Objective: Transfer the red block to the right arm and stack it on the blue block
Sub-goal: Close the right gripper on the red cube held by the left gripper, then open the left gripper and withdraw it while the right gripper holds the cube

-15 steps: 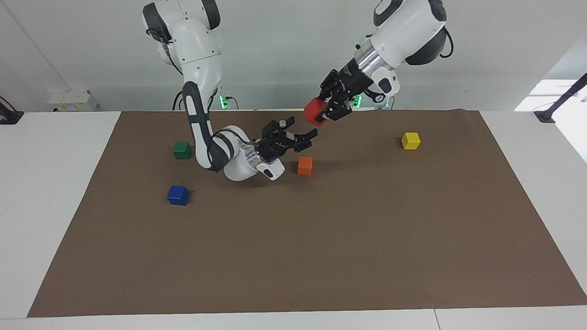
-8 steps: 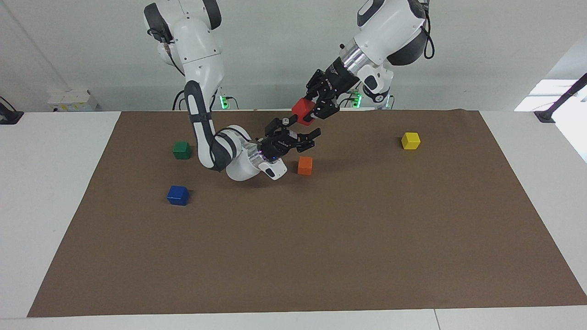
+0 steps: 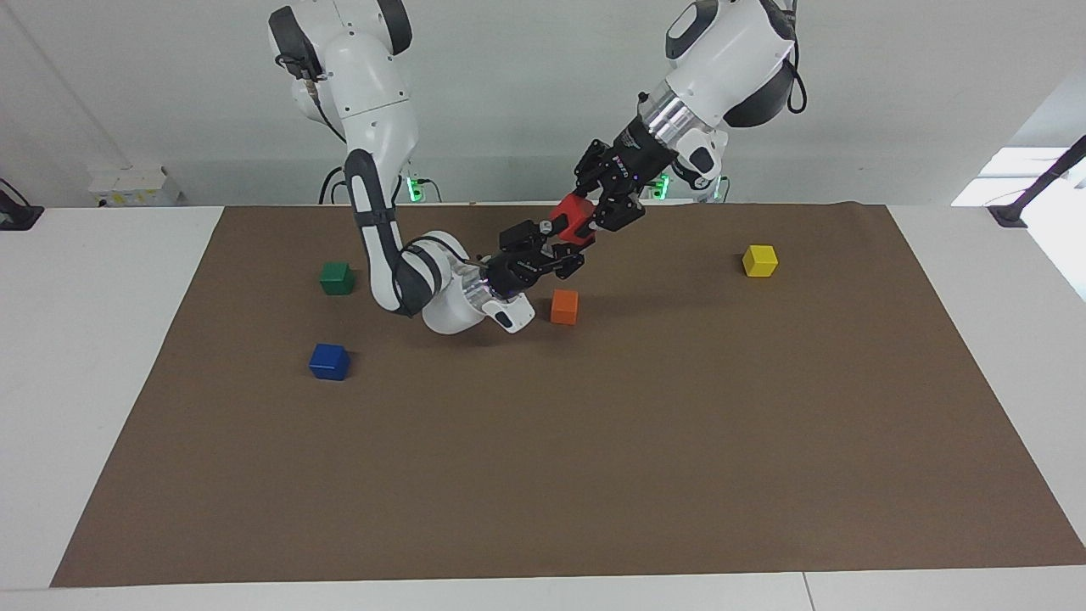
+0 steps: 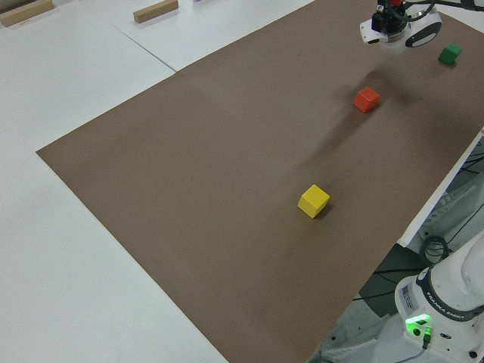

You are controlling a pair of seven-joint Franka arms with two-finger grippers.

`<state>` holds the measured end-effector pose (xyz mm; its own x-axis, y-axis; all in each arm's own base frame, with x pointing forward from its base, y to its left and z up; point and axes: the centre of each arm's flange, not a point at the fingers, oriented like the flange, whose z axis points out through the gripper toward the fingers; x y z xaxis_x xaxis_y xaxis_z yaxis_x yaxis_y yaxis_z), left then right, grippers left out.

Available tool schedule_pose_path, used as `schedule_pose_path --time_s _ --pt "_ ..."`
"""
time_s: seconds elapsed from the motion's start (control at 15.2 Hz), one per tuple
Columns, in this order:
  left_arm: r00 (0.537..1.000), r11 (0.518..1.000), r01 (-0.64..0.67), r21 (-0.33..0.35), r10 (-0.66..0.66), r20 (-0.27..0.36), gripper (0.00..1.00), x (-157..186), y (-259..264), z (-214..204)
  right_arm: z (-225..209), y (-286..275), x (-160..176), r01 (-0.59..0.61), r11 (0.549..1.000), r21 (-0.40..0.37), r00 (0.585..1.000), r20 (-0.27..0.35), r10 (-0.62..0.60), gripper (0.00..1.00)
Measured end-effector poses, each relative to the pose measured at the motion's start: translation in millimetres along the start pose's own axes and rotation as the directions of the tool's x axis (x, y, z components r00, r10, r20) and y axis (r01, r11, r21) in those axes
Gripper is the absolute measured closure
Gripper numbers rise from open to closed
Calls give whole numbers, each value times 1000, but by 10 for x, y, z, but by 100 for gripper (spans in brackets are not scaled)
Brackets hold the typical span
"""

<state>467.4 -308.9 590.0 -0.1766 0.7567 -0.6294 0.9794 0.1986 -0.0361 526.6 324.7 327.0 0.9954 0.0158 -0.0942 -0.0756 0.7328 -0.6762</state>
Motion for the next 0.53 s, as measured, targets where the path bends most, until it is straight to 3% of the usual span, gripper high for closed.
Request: schedule_pose_path --time_s 0.26,0.53 --pt "1000 1000 -1 -3 1 2 43 -2 0 -6 12 3 3 4 1000 -1 1000 2 -4 41" --pt "1000 999 -28 -23 28 -2 1 152 178 -140 64 83 -29 9 1000 -19 1000 2 -9 41"
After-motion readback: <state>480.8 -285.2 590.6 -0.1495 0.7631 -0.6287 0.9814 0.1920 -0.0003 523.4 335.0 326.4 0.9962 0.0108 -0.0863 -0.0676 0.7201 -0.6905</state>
